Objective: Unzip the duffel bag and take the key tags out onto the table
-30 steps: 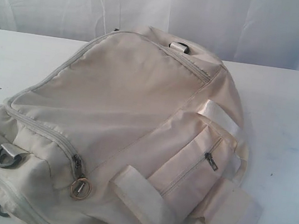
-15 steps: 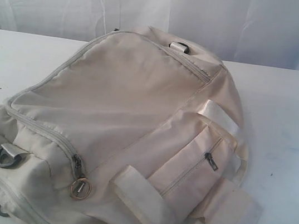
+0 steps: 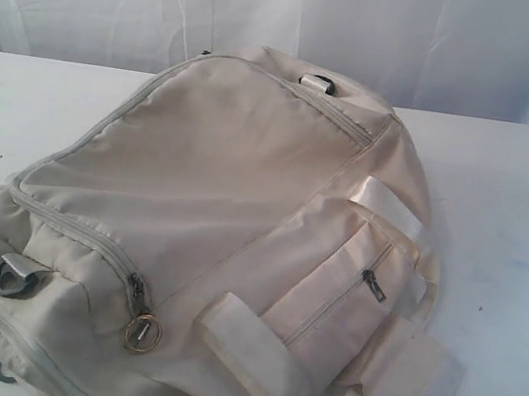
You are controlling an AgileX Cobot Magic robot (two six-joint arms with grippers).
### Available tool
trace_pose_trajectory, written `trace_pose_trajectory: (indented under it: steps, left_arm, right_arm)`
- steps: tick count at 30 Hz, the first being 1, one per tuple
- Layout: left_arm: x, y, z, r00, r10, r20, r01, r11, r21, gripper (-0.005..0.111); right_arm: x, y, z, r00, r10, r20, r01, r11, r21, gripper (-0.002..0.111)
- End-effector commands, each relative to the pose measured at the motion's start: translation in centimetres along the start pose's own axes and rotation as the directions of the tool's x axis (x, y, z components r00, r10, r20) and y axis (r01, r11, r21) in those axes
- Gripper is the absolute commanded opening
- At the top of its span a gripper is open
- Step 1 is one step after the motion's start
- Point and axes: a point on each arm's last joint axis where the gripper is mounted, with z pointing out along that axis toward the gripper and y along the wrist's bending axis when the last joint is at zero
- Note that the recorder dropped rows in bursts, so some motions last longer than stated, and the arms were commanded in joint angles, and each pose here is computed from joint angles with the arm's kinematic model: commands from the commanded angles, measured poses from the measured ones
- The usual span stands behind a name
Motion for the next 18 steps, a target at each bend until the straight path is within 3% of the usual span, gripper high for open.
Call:
trace_pose_trajectory:
  steps: [1, 3, 6, 10, 14, 18]
  left_arm:
    - [-2.3, -3.2, 1.7, 0.98, 0.187, -0.071, -0.126, 0.851, 0.511, 0.0]
    - [-3.0, -3.8, 3.0, 0.977, 0.202, -0.067, -0.113, 0.759, 0.641, 0.0]
    - [-3.7, -4.1, 5.1, 0.984, 0.173, -0.036, -0.094, 0.687, 0.72, 0.0]
    - [-3.6, -3.9, 7.0, 0.984, 0.171, -0.055, -0.073, 0.66, 0.747, 0.0]
    - [-3.4, -3.7, 8.1, 0.982, 0.165, -0.09, -0.041, 0.654, 0.755, 0.0]
    - [-3.4, -3.7, 8.2, 0.982, 0.165, -0.094, -0.037, 0.653, 0.756, 0.0]
  right_arm:
    - [-0.9, 1.0, 0.4, 0.995, -0.006, -0.097, 0.004, 1.0, -0.029, 0.0]
    - [-1.2, 1.6, 0.9, 0.986, -0.026, -0.166, 0.018, 0.999, -0.05, 0.0]
    - [-2.2, 3.2, 1.7, 0.963, -0.06, -0.263, 0.028, 0.992, -0.122, 0.0]
    - [-3.0, 6.1, 2.7, 0.878, -0.245, -0.41, 0.119, 0.943, -0.31, 0.0]
    - [-3.3, 9.3, 4.0, 0.779, -0.42, -0.465, 0.129, 0.834, -0.537, 0.0]
    - [-3.1, 11.7, 6.2, 0.724, -0.513, -0.462, 0.106, 0.744, -0.66, 0.0]
